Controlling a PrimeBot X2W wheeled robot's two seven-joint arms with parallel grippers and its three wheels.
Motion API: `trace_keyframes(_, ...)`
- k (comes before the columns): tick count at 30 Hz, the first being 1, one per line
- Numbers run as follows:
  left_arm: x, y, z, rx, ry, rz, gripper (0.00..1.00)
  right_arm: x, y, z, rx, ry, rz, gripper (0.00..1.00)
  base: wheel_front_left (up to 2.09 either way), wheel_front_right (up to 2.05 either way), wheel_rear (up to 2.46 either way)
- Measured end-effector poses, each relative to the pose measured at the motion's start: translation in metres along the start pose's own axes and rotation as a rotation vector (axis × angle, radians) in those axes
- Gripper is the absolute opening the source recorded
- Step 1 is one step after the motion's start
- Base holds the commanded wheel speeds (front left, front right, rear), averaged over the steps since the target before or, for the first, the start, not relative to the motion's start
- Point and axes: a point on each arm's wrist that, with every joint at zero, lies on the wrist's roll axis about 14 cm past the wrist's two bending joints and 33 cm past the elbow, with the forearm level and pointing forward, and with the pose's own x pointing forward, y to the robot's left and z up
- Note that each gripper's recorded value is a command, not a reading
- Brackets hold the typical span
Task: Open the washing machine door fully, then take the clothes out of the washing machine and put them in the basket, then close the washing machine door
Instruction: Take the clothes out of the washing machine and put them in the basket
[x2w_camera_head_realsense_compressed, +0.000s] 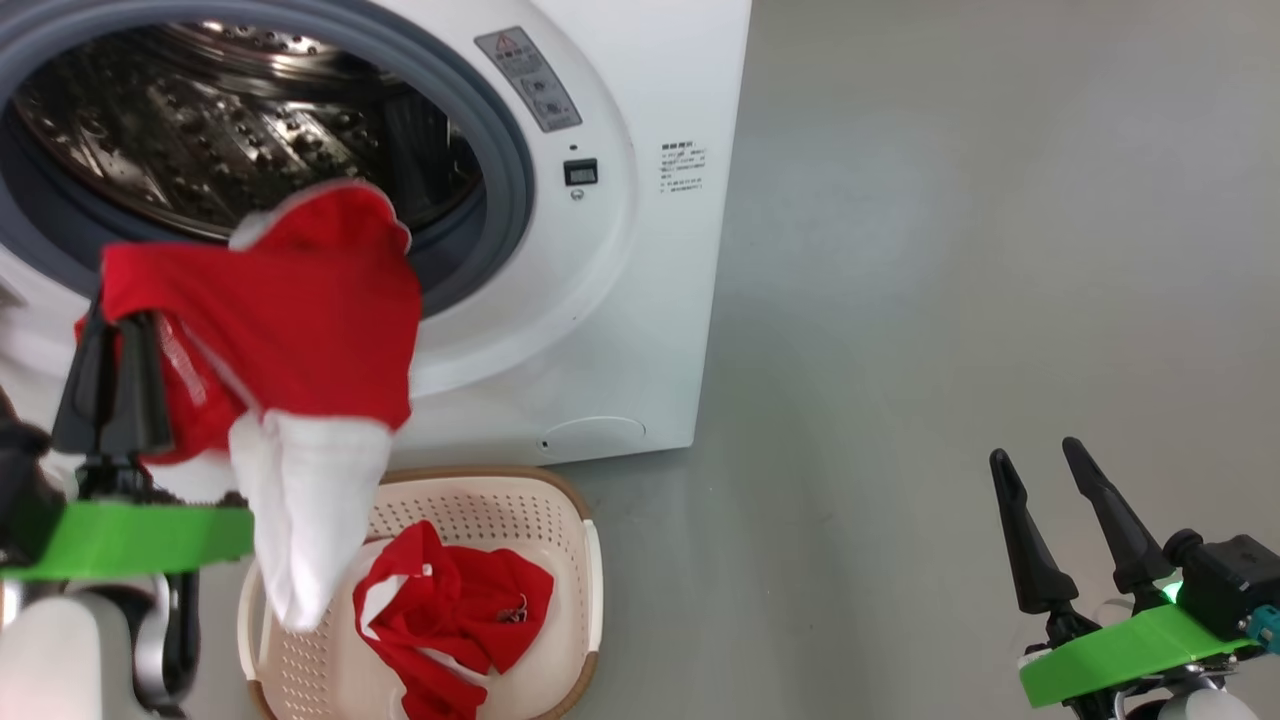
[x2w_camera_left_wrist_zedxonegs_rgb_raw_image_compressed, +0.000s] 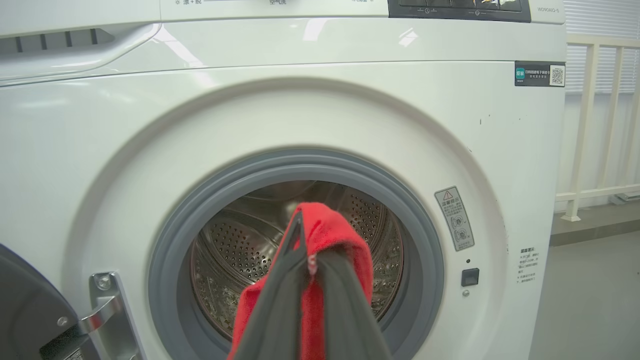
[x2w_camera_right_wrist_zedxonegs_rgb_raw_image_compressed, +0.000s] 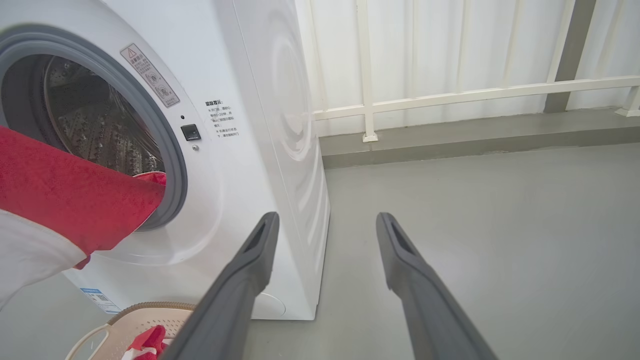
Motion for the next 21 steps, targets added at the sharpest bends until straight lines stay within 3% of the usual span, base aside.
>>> trace_keyframes(14,-0.04,-0.001,0.056,-0.005,-0.143,0.013,0.0,-0.011,0.002,0.001,-0.002,-0.001,0.01,1.0,0.0,0.0,0.0)
trace_keyframes(21,-0.053,0.0,0.045,-0.008,-0.107,0.028,0.0,-0.009,0.002,-0.001,-0.002,0.007,0.011,1.0,0.0,0.0,0.0)
